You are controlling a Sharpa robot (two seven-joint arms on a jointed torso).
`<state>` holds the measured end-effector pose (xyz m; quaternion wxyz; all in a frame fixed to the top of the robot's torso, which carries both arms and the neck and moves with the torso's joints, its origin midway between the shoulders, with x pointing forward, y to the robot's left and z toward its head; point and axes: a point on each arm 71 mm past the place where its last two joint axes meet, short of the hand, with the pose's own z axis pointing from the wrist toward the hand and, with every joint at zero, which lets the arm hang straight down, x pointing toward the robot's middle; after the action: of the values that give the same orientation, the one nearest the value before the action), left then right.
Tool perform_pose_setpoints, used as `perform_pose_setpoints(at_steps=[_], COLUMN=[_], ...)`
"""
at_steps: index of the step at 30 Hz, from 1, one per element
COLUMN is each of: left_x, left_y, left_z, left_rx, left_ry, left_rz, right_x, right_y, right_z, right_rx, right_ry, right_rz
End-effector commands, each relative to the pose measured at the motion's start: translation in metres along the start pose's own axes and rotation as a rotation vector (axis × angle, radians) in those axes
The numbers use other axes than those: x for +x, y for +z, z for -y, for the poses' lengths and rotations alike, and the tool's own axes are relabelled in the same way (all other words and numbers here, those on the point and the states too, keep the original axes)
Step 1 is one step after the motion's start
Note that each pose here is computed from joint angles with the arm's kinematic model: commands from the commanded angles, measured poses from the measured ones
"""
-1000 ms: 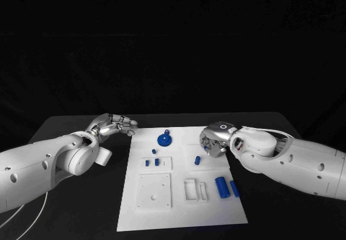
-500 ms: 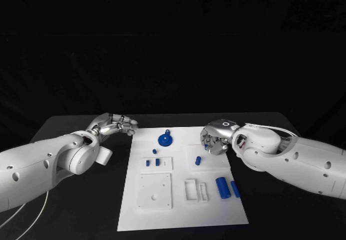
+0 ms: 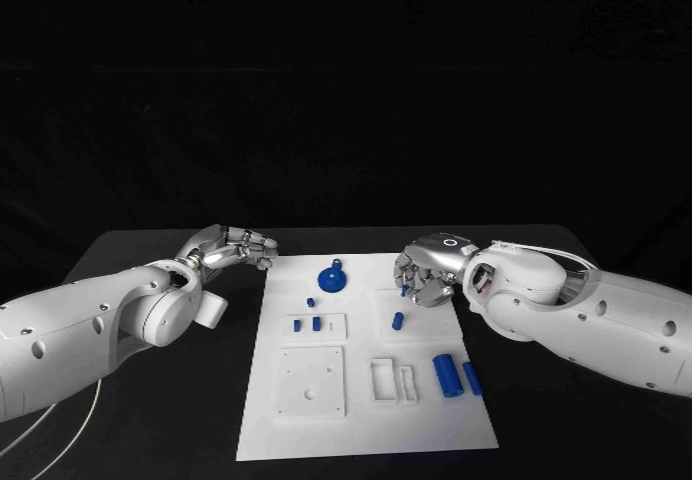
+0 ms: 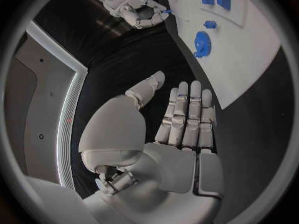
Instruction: Assemble the parts on the task board
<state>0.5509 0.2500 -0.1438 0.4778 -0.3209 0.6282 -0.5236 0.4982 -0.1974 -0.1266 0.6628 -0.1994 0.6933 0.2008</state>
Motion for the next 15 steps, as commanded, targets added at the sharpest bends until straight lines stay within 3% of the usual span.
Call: perform_pose_setpoints(at_steps=[1, 15], left_x=[0.002, 0.0033], left_y=[0.0022, 0.0111], left_z=[0.0016, 0.0007], left_rx=[0.01, 0.01], left_ry=[-0.014, -0.016], left_rz=[-0.007, 0.015], right_x=[-0.003, -0.005], right_y=[0.002, 0.016], right_z=[-0.015, -0.089], right_rx=[-0.05, -0.233], right_ry=[0.043, 0.079], right_rz=[0.016, 0.047])
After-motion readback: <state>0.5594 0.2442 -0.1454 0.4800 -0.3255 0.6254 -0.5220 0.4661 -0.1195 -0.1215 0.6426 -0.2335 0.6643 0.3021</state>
